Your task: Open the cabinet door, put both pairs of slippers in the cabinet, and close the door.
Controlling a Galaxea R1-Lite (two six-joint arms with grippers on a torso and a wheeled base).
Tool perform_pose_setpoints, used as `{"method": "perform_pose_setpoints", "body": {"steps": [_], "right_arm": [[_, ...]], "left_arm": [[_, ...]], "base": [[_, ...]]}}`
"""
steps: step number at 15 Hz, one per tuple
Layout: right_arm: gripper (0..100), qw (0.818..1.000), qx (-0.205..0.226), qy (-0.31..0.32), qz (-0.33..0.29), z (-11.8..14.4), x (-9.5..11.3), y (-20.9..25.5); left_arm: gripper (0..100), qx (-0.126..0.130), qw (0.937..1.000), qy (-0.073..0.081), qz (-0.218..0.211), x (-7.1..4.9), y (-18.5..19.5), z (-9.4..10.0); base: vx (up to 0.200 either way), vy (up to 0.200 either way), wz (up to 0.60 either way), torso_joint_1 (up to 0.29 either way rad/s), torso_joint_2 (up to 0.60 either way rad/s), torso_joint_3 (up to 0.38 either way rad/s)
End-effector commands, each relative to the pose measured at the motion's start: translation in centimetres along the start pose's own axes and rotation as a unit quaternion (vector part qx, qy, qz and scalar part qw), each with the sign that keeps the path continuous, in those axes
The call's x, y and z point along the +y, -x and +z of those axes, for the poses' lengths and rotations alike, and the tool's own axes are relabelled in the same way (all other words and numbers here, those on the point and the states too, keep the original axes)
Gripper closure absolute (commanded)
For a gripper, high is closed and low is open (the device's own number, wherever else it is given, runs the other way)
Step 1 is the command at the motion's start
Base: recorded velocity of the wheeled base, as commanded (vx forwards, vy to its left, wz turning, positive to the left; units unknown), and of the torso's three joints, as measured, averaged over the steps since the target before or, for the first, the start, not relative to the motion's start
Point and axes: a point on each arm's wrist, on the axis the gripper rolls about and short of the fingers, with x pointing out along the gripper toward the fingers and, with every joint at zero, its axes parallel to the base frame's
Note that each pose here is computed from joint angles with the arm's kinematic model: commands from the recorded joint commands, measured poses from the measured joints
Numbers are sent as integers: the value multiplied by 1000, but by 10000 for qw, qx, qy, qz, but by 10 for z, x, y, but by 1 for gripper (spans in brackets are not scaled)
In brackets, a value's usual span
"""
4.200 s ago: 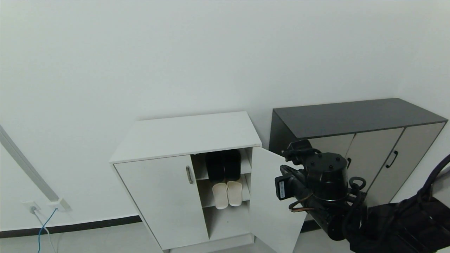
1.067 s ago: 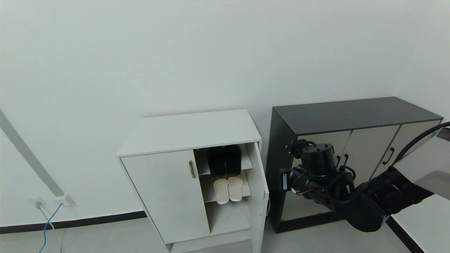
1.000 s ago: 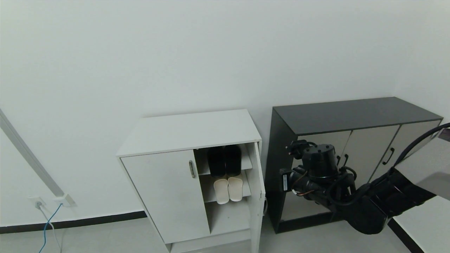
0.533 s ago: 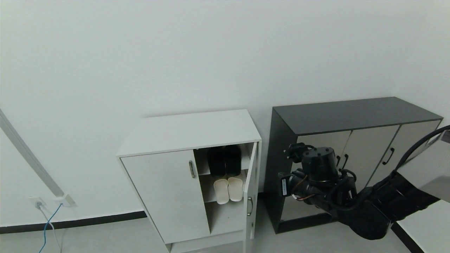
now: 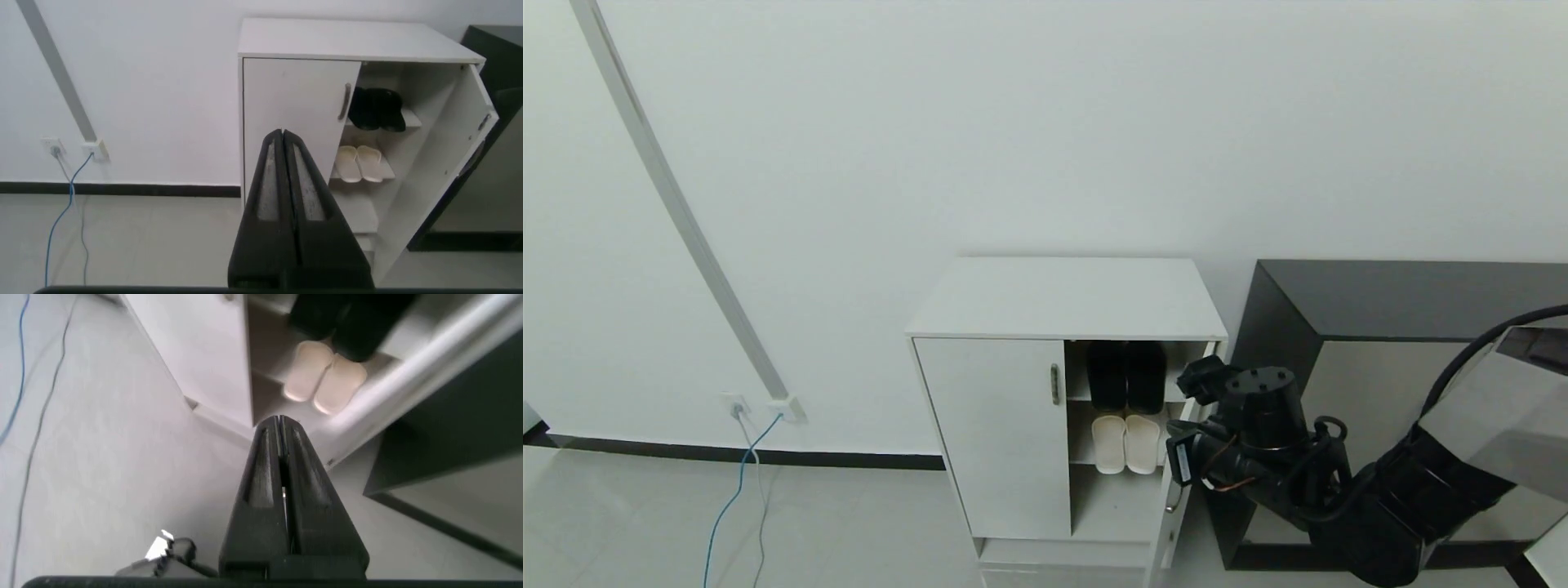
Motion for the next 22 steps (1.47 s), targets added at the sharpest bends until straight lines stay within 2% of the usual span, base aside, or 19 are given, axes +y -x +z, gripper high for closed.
{"method": "perform_pose_setpoints", "body": {"steps": [1, 4, 7, 11, 13, 16, 20, 22], "right_arm": [[100, 9996, 238, 105, -90, -13, -1, -6], [100, 9972, 391, 274, -574, -17, -13, -10], [100, 9958, 590, 337, -611, -30, -15, -25], [100, 9979, 277, 214, -549, -21, -5, -60], [100, 9987, 51, -202, -460, -11, 3, -64], [100, 9988, -29, -332, -369, -11, 2, -52], [100, 9975, -307, -326, 543, -31, 2, -8], [100, 9965, -333, -304, 702, -43, 4, 6]], "left_arm": [[100, -8, 10000, 3, 7, 0, 0, 0], [100, -8, 10000, 3, 7, 0, 0, 0], [100, -1, 10000, 3, 7, 0, 0, 0], [100, -1, 10000, 3, 7, 0, 0, 0], [100, -8, 10000, 3, 7, 0, 0, 0], [100, -1, 10000, 3, 7, 0, 0, 0], [100, -1, 10000, -5, 7, 0, 0, 0], [100, -1, 10000, -5, 7, 0, 0, 0]], "base": [[0, 0, 0, 0, 0, 0], [0, 0, 0, 0, 0, 0], [0, 0, 0, 0, 0, 0], [0, 0, 0, 0, 0, 0], [0, 0, 0, 0, 0, 0], [0, 0, 0, 0, 0, 0], [0, 0, 0, 0, 0, 0], [100, 0, 0, -1, 1, 1]]}}
